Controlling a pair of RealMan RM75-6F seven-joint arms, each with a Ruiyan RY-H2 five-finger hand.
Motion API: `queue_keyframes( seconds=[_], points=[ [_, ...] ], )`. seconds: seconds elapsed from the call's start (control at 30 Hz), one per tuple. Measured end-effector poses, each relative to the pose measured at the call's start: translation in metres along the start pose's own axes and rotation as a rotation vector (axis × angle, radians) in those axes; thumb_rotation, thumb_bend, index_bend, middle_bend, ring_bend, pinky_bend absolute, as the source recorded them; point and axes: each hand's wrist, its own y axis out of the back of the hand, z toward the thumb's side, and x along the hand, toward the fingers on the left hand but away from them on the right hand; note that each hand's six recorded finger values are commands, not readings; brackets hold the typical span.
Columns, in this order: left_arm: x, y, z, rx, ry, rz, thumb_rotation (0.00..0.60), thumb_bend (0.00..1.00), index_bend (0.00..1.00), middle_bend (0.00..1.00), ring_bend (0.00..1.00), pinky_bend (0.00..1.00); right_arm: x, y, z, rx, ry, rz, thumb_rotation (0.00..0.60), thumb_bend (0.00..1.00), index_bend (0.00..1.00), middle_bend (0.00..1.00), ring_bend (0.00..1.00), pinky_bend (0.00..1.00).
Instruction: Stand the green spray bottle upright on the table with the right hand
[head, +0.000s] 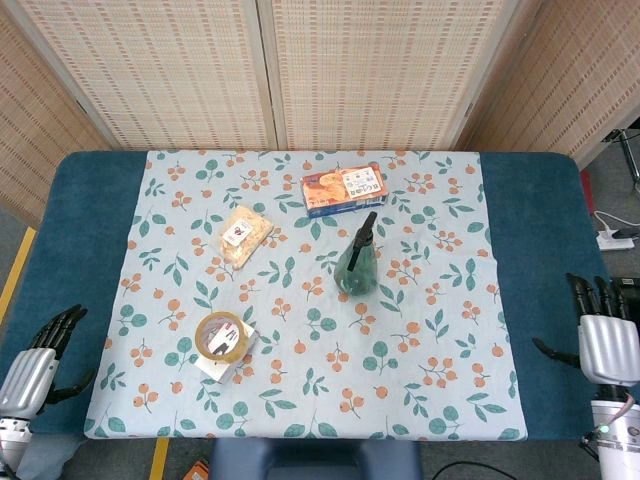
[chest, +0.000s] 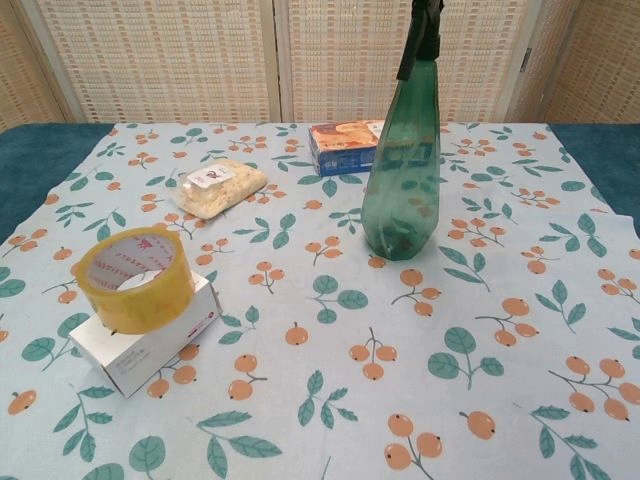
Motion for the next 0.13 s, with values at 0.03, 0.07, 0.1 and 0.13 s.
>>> queue_keyframes(
  seconds=[0.03,0.07,0.1,0.13],
  points=[
    [0.0,0.0003,-0.0001,0.0,0.0,0.002,0.6,0.28,0.0,0.0,0.0,0.11,-0.0003,0.0005,-0.0005,-0.005,0.001,-0.005,0.6,0.0,0.04,0.1,0.0,0.0],
    [0.0001,0.0004,-0.0002,-0.002,0.001,0.002,0.6,0.28,0.0,0.0,0.0,0.11,-0.0012,0.0008,-0.0005,-0.006,0.003,-0.007,0.6,0.0,0.04,0.1,0.0,0.0],
    [0.0002,0.0004,-0.0005,-0.003,0.003,0.002,0.6,0.28,0.0,0.0,0.0,0.11,-0.0018,0.0008,-0.0001,-0.004,0.005,-0.007,0.6,0.0,0.04,0.1,0.0,0.0],
    [0.0003,0.0003,-0.0008,-0.004,0.004,0.001,0.6,0.28,0.0,0.0,0.0,0.11,-0.0024,0.0006,0.0004,-0.003,0.006,-0.006,0.6,0.0,0.04,0.1,0.0,0.0]
  ],
)
